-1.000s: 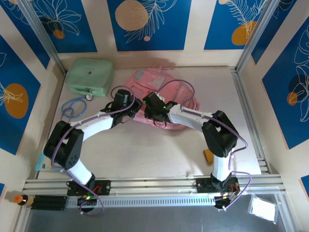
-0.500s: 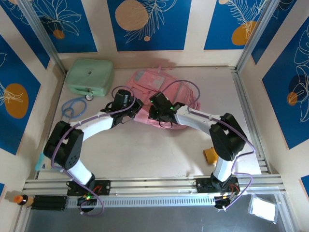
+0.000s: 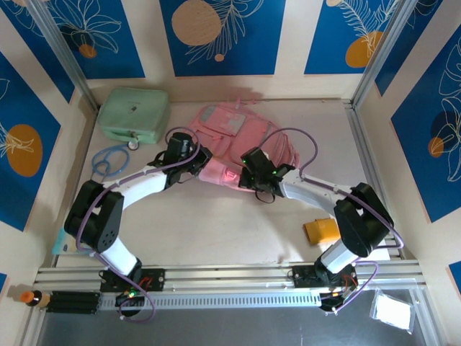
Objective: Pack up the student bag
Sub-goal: Zip the student bag at the top-center of the table.
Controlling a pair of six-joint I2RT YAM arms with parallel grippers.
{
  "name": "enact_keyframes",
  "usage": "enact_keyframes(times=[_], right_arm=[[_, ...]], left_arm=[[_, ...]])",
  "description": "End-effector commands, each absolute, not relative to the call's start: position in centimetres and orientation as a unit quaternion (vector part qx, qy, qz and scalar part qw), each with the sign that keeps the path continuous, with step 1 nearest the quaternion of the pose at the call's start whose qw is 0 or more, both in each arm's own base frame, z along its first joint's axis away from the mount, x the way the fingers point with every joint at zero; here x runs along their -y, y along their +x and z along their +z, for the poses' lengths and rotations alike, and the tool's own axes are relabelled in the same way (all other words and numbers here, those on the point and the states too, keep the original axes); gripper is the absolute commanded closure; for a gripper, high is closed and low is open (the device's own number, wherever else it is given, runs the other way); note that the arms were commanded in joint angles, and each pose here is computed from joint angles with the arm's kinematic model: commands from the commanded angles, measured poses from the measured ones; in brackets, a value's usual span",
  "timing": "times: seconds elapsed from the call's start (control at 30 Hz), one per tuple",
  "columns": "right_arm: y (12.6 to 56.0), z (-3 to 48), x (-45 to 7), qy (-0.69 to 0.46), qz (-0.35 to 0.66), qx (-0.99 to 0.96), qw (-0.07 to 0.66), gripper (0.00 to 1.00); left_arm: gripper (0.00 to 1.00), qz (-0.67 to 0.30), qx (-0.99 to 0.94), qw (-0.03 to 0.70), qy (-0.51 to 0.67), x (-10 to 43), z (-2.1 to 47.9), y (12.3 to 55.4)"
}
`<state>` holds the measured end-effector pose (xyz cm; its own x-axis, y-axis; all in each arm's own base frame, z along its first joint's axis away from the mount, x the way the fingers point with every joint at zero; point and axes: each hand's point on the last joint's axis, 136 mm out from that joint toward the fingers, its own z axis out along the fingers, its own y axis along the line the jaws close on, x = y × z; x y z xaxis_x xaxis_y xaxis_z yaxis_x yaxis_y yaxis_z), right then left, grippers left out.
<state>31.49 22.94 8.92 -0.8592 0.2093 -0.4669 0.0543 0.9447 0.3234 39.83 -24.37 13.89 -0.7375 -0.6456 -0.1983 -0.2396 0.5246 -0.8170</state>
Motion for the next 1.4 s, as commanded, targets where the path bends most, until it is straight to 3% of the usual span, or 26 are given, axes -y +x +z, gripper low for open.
enact_keyframes(times=[0.0, 0.33, 0.4, 0.57, 0.7, 1.17, 1.37], right_arm=[[30.6, 7.8, -18.0, 0.097, 0.069, -0.958, 0.263, 1.0], [31.1, 8.4, -14.1, 0.112, 0.019, -0.95, 0.29, 1.0], [31.6, 9.0, -14.6, 0.092, 0.024, -0.949, 0.301, 1.0], [32.8, 10.8, -19.4, 0.005, 0.106, -0.942, 0.318, 1.0], [33.5, 12.2, -23.7, -0.045, 0.159, -0.929, 0.331, 1.0], [33.0, 13.9, -34.7, -0.14, 0.294, -0.898, 0.295, 1.0], [32.2, 13.6, -35.9, -0.151, 0.312, -0.896, 0.278, 1.0]], left_arm=[[1.0, -0.412, -0.825, 0.294, -0.252, 22.9, 16.5, 41.9], [0.99, -0.394, -0.845, 0.275, -0.235, 22.7, 14.4, 43.1], [0.89, -0.392, -0.853, 0.272, -0.213, 22.9, 14.3, 43.4], [0.53, -0.346, -0.876, 0.275, -0.192, 21.6, 13.7, 42.8], [0.42, -0.324, -0.877, 0.284, -0.212, 19.3, 13.4, 41.7], [0.37, -0.431, -0.834, 0.216, -0.268, 20.4, 13.3, 37.1], [0.44, -0.455, -0.821, 0.212, -0.272, 21.5, 13.5, 37.9]])
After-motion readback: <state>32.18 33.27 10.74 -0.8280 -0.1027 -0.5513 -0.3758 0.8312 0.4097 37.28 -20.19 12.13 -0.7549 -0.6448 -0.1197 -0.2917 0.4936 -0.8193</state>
